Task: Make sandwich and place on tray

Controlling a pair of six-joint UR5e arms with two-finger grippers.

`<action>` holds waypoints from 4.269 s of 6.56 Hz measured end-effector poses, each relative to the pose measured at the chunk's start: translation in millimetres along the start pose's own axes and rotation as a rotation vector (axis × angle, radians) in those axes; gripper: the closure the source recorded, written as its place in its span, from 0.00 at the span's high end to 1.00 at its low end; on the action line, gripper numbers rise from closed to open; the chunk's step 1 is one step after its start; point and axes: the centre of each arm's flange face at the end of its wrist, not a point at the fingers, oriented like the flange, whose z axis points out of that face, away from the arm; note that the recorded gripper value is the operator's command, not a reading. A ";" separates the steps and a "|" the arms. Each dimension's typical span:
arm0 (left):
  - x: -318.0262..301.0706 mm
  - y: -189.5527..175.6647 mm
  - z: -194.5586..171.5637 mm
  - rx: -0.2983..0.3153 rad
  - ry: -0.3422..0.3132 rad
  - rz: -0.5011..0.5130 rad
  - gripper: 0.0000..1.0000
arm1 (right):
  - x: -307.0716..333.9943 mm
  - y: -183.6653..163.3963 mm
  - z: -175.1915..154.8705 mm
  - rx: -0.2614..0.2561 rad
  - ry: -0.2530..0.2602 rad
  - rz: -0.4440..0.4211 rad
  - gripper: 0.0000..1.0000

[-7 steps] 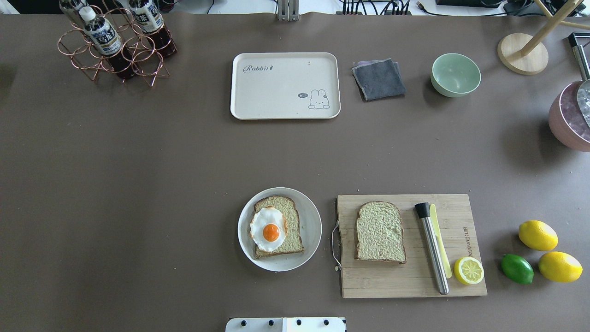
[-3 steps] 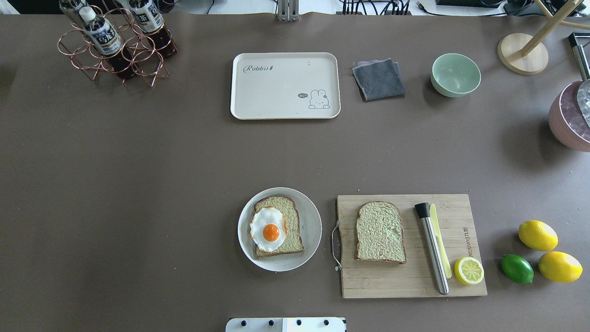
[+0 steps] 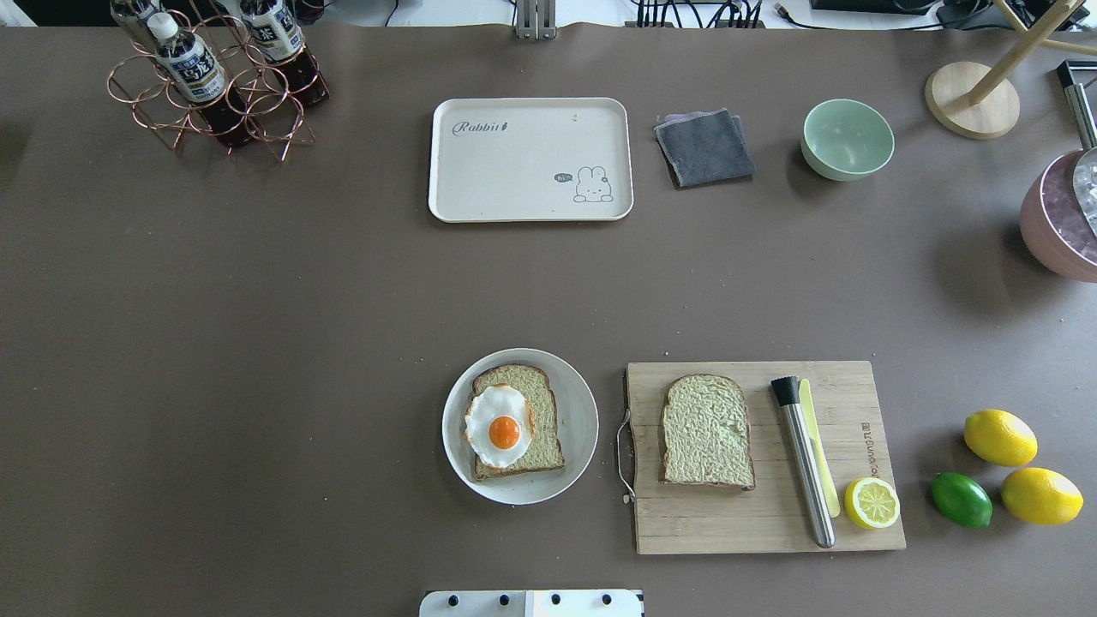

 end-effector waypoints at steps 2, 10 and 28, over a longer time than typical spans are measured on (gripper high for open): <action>57.0 -12.5 13.6 -0.012 0.047 -0.039 0.98 | -76.5 -10.9 7.2 -0.001 -0.035 0.040 1.00; 293.9 56.4 56.9 -0.124 0.214 -0.041 0.98 | -285.6 68.1 82.7 -0.019 -0.253 0.129 1.00; 351.9 140.6 52.7 -0.398 0.526 -0.081 0.98 | -355.1 205.4 217.5 -0.125 -0.255 -0.004 0.98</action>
